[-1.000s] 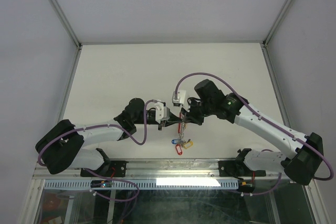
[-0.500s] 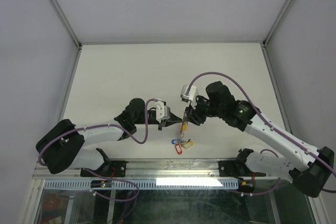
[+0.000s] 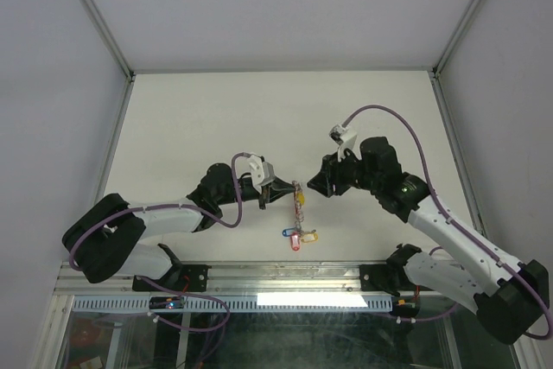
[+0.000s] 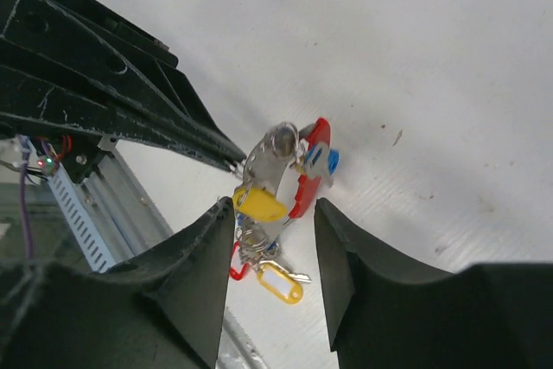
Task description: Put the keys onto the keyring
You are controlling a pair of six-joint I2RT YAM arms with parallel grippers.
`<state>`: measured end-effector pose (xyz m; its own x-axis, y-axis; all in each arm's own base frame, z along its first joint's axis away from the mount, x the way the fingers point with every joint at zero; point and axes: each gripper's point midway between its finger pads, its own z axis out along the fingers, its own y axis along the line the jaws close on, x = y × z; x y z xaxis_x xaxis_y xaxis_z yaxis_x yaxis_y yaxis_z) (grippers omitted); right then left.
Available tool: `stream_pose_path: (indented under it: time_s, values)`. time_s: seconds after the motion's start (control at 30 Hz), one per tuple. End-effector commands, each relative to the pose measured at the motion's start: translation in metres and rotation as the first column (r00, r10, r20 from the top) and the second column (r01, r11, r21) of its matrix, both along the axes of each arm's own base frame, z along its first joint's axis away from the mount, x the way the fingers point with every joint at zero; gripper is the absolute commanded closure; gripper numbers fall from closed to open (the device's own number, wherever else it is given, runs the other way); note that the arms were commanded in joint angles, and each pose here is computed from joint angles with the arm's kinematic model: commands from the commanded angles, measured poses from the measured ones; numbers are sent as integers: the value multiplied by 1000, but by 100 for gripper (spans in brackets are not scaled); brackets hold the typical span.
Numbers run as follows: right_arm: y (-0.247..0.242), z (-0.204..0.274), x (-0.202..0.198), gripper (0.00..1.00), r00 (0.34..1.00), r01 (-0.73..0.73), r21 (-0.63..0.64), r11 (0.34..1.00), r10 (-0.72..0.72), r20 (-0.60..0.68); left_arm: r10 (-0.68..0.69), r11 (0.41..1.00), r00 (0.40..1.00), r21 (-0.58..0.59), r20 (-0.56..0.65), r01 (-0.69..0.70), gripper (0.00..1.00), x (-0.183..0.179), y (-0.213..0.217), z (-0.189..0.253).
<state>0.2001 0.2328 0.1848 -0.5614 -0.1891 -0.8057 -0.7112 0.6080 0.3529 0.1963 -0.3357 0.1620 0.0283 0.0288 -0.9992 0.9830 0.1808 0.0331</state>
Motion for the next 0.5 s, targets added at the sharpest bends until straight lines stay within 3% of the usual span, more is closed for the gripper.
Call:
stream_pose_path:
  time_s: [0.0,0.13,0.27,0.47]
  values:
    - [6,35,5,56,988,155,222,963,-147,-51,87,993,996,-87,12,-85,100,16,5,21]
    - [10,30,3,59,971,229,335,914,-188,-149,89,992,996,-88,12,-88,100,17,5,21]
    - [17,12,1,59,958,249,337,908,-179,-225,83,993,996,-85,18,-81,100,16,5,21]
    - [22,4,3,64,952,259,324,910,-185,-242,72,995,997,-78,21,-70,100,15,4,20]
